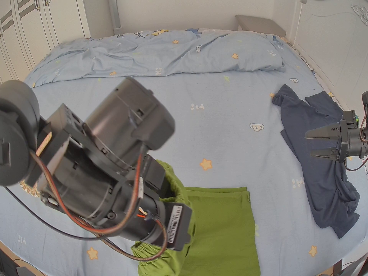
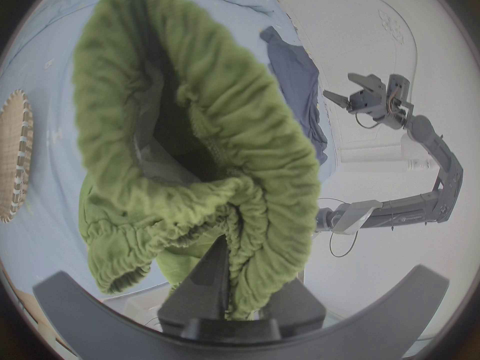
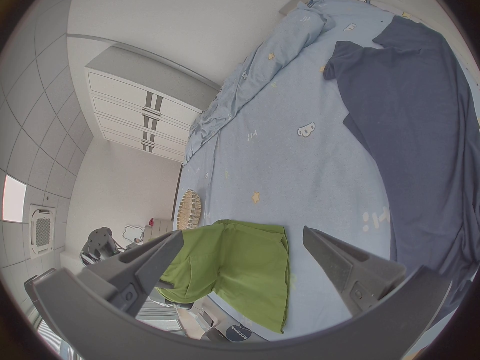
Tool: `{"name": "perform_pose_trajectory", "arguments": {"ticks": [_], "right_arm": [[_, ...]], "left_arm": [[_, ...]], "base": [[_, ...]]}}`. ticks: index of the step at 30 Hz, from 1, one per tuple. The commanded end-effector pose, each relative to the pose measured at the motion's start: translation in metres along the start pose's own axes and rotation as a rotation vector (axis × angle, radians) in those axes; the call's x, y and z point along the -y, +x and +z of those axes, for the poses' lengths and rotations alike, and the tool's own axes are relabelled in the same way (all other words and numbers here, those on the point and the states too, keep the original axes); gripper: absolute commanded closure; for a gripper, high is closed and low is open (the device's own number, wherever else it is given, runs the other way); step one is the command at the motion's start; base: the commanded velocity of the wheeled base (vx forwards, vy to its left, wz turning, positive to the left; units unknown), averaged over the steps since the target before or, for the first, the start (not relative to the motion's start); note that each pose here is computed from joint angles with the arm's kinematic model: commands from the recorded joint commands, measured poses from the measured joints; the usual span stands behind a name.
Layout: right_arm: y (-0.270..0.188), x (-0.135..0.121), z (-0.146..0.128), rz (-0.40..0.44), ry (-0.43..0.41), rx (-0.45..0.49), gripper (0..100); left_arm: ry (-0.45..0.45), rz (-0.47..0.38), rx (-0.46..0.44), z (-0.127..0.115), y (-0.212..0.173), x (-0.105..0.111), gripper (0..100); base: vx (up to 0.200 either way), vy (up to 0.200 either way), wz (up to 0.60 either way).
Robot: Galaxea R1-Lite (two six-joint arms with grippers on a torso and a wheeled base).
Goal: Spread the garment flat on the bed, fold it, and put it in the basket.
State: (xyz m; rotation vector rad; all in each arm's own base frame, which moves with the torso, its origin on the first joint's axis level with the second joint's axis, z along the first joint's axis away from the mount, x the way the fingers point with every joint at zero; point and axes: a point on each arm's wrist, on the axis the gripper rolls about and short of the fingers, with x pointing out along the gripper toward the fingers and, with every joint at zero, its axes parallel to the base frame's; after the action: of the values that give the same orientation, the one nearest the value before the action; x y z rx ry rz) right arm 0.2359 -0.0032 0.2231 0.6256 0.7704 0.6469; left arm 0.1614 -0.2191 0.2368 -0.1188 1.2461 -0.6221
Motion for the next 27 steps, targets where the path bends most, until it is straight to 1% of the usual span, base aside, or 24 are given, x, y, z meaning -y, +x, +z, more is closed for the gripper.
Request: {"name": "perform_pose_trajectory", "arguments": {"ticks": [1,5,7,14,21,25,27], "right_arm": [[-0.001,0.002,0.001,-0.005,0.004,0.008,0],[-0.001,0.002,0.001,-0.006,0.007,0.005,0],[-0.001,0.002,0.001,-0.006,0.007,0.005,0],[0.001,0.005,0.001,-0.008,0.014,-0.001,0],[0.002,0.005,0.001,-0.007,0.013,-0.003,0],[0.002,0.005,0.001,-0.007,0.015,-0.006,0],[0.002,0.005,0.001,-0.007,0.015,-0.006,0]], "left_arm": [[0.036,-0.001,-0.034,-0.001,0.018,0.011,100],[0.121,-0.004,0.004,0.007,0.032,0.024,100],[0.141,-0.006,0.004,0.008,0.035,0.029,100],[0.156,0.012,-0.036,0.007,0.055,0.035,100],[0.146,-0.041,0.031,0.018,0.073,0.042,100],[0.121,-0.048,0.03,0.019,0.079,0.045,100],[0.126,-0.057,0.034,0.017,0.081,0.048,100]], "base": [[0.0,0.0,0.0],[0.0,0.0,0.0],[0.0,0.0,0.0],[0.0,0.0,0.0],[0.0,0.0,0.0],[0.0,0.0,0.0],[0.0,0.0,0.0]]}}
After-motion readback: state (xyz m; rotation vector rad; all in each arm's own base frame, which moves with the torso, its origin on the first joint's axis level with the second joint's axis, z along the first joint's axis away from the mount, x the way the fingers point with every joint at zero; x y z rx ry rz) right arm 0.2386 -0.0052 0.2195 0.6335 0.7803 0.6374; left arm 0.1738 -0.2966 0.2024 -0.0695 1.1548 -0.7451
